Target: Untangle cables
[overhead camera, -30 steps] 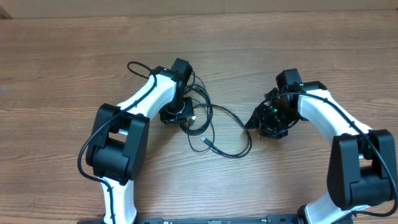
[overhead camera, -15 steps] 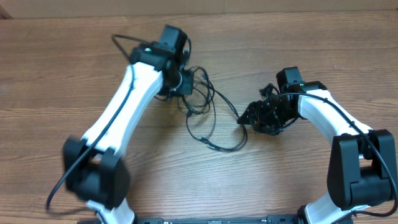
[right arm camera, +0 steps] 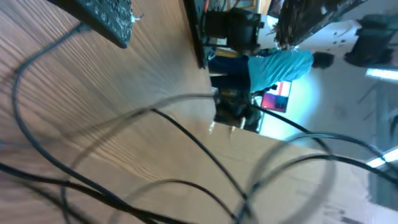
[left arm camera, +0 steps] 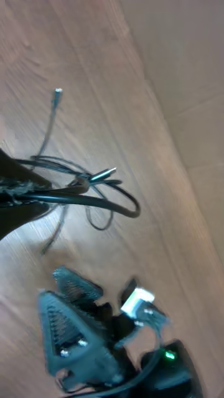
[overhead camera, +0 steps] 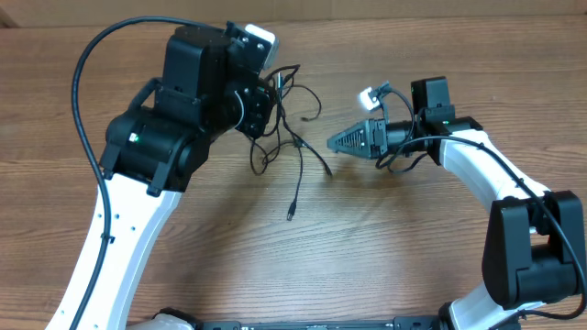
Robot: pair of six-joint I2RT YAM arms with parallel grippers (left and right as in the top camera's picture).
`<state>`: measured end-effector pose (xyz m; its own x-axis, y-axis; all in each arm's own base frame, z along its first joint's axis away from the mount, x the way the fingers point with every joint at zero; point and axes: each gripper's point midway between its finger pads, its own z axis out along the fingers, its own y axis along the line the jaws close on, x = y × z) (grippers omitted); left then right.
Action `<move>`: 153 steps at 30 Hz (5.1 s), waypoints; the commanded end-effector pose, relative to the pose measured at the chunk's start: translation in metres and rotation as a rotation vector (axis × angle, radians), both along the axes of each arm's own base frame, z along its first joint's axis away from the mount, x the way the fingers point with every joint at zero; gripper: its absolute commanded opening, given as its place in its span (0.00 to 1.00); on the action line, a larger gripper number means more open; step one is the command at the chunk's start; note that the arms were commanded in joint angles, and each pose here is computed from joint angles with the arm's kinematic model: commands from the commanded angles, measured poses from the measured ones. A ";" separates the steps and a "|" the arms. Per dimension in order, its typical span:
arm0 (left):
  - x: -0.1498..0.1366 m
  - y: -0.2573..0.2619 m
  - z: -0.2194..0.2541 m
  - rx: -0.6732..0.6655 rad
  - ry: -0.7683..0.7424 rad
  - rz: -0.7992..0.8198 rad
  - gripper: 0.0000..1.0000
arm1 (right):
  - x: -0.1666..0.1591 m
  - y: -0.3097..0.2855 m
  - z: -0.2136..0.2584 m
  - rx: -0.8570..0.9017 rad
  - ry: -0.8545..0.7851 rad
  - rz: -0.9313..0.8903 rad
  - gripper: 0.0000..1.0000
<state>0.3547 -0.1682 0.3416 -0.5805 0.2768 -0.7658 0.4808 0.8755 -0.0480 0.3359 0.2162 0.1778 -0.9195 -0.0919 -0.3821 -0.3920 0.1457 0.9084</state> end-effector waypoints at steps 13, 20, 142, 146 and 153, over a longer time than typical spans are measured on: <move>0.004 -0.033 -0.054 -0.092 0.260 -0.039 0.04 | 0.009 0.063 -0.039 -0.304 0.138 -0.163 0.71; -0.025 -0.060 -0.048 -0.178 0.313 -0.267 0.04 | 0.025 0.089 -0.041 -0.362 0.082 -0.305 0.71; 0.034 -0.079 -0.213 -0.159 0.723 0.099 0.04 | 0.005 -0.107 -0.162 -1.137 0.288 -0.651 1.00; 0.032 -0.096 -0.158 -0.247 0.643 -0.039 0.05 | 0.005 -0.107 -0.162 -1.136 0.287 -0.651 1.00; 0.025 -0.091 -0.114 -0.277 0.552 -0.055 0.11 | 0.005 -0.107 -0.162 -1.136 0.288 -0.651 1.00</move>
